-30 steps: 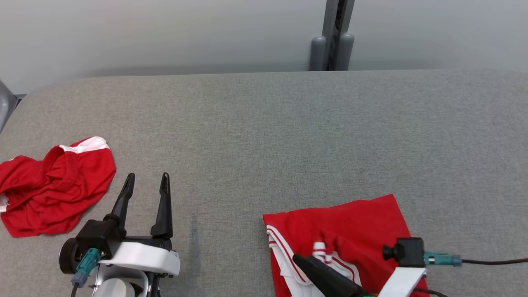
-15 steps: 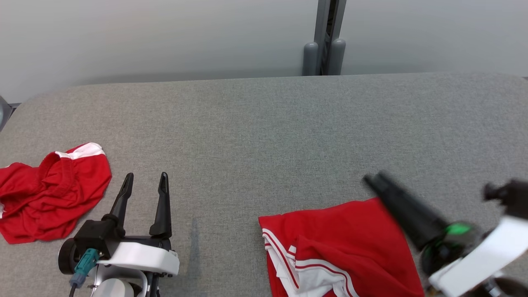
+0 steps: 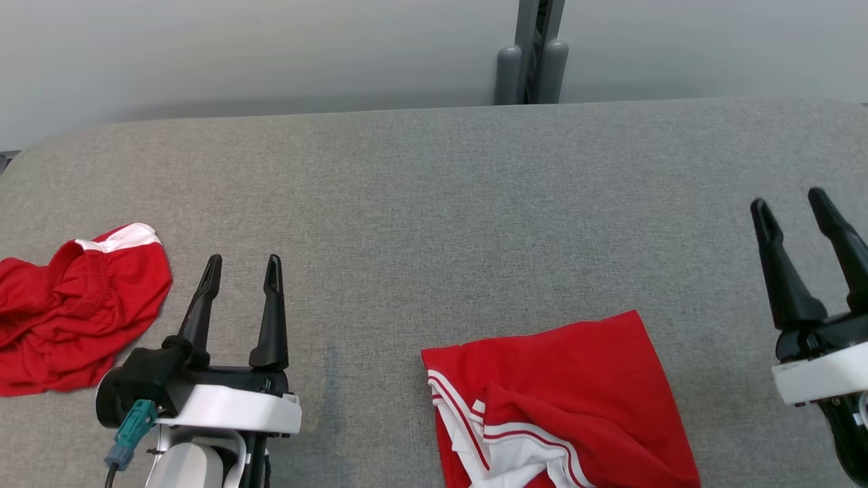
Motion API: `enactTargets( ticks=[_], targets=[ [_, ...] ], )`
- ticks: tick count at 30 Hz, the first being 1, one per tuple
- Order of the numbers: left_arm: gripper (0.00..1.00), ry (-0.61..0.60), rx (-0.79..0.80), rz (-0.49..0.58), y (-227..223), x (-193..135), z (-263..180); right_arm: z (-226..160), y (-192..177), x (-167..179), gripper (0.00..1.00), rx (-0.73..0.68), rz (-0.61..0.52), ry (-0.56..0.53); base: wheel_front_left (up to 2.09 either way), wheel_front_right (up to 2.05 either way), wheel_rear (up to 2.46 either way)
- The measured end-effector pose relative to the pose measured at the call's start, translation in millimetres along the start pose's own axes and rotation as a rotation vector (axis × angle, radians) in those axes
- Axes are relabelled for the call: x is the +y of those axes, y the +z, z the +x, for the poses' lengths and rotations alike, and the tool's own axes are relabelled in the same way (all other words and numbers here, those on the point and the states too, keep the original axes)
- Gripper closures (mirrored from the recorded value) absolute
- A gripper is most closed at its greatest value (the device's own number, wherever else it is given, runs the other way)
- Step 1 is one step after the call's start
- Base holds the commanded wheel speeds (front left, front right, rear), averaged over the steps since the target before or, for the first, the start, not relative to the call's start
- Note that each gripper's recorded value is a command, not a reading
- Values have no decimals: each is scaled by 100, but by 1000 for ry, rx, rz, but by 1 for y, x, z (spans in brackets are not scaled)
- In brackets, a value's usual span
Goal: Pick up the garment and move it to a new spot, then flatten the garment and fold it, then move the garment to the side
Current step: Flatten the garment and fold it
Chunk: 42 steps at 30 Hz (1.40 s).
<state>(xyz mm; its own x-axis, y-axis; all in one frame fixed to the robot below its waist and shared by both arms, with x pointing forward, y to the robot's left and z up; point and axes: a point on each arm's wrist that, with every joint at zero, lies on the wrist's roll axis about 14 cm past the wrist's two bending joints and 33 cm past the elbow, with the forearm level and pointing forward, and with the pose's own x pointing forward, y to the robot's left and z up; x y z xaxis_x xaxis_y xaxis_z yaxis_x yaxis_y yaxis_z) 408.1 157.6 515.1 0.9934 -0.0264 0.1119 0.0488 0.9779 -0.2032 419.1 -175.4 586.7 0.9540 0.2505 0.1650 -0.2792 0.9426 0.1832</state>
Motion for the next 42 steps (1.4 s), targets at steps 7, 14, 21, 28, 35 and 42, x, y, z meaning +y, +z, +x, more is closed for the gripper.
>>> enactTargets(
  ticks=[7, 14, 21, 28, 35, 42],
  targets=[
    [0, -16, 6, -5, -3, -6, 0, -8, -35, -16, 62, 46, -44, -9, 0, 0, 0],
    [0, -17, 7, -5, -3, -6, -1, -8, -47, -21, 100, 73, -63, 1, 0, 0, 0],
    [0, -14, 13, -4, -5, -5, -2, -6, -57, -18, 100, 99, -64, 23, 0, 0, 0],
    [0, -2, 12, -1, -4, -1, -4, -5, -65, -17, 100, 116, -54, 30, 0, 0, 0],
    [0, 0, 20, -2, -6, 0, -5, -5, -85, 0, 100, 185, -39, 91, 0, 0, 0],
    [0, 11, 41, 2, -13, 4, -8, -19, -129, 58, 100, 367, -15, 304, 0, 0, 0]
  ],
)
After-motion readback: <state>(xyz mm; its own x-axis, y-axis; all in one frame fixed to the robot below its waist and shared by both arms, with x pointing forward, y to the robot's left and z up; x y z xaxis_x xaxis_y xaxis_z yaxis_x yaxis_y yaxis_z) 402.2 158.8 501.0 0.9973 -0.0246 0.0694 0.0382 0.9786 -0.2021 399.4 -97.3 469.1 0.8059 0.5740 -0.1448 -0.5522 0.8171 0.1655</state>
